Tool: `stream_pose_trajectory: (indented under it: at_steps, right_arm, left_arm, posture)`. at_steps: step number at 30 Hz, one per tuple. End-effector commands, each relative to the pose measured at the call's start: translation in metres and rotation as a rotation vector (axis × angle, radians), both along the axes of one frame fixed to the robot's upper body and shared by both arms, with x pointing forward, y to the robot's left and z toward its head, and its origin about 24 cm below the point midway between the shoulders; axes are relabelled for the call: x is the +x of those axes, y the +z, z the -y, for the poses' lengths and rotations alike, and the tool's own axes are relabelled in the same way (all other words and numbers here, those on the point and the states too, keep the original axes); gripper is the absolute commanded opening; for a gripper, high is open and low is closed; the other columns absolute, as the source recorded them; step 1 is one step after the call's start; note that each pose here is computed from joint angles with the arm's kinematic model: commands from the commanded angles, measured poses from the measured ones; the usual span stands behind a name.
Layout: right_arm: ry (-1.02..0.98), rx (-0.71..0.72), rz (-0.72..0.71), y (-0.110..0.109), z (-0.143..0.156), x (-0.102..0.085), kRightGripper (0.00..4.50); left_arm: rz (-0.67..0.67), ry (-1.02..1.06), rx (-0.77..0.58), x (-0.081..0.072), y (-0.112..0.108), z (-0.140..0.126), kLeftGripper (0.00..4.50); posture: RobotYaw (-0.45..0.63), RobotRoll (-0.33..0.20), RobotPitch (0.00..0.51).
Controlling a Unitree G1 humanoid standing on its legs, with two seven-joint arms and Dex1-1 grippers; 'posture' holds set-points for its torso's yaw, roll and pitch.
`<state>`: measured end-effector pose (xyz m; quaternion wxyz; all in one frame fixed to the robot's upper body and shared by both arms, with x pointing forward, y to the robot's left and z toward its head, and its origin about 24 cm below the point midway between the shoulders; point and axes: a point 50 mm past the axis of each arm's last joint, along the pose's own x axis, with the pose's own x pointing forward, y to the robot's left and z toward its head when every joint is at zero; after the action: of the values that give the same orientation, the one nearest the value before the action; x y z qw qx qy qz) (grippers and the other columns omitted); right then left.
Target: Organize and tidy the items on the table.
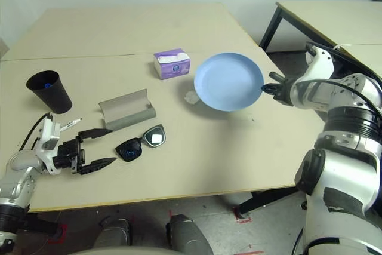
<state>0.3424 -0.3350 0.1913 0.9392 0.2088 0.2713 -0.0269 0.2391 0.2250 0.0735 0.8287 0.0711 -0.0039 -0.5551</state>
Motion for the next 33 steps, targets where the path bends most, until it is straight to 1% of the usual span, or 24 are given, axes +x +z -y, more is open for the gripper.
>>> stream_pose_trajectory:
  at_steps: [1, 7, 12, 22, 26, 31, 33]
  right_arm:
    - [-0.009, -0.011, 0.01, 0.0, 0.002, 0.004, 0.03]
    - [-0.023, -0.026, 0.0, -0.006, 0.005, 0.006, 0.03]
    - [-0.031, -0.045, -0.011, -0.011, 0.006, 0.007, 0.03]
    - [-0.102, -0.074, 0.025, -0.009, 0.013, 0.008, 0.03]
    - [-0.107, -0.079, 0.03, -0.009, 0.013, 0.009, 0.03]
    - [-0.097, -0.088, 0.019, -0.011, 0.012, 0.01, 0.03]
    - [-0.09, -0.087, 0.018, -0.011, 0.012, 0.01, 0.5]
  left_arm:
    - [0.008, 0.001, 0.006, -0.007, 0.002, -0.001, 4.5]
    - [-0.002, -0.002, 0.009, -0.012, 0.002, 0.002, 4.5]
    - [0.0, 0.006, 0.005, -0.012, 0.005, 0.003, 4.5]
    - [-0.01, -0.004, 0.004, -0.014, 0.003, 0.008, 4.5]
    - [-0.016, -0.018, 0.008, -0.019, 0.0, 0.012, 4.5]
    - [-0.016, -0.009, 0.006, -0.019, 0.0, 0.012, 4.5]
    - [-0.016, -0.006, 0.007, -0.018, 0.0, 0.011, 4.5]
  posture:
    - [-0.09, 0.0, 0.106]
    - [-0.08, 0.0, 0.116]
    - [-0.08, 0.0, 0.117]
    - [-0.08, 0.0, 0.118]
    - [-0.07, 0.0, 0.118]
    - [-0.07, 0.0, 0.117]
    - [-0.07, 0.0, 0.118]
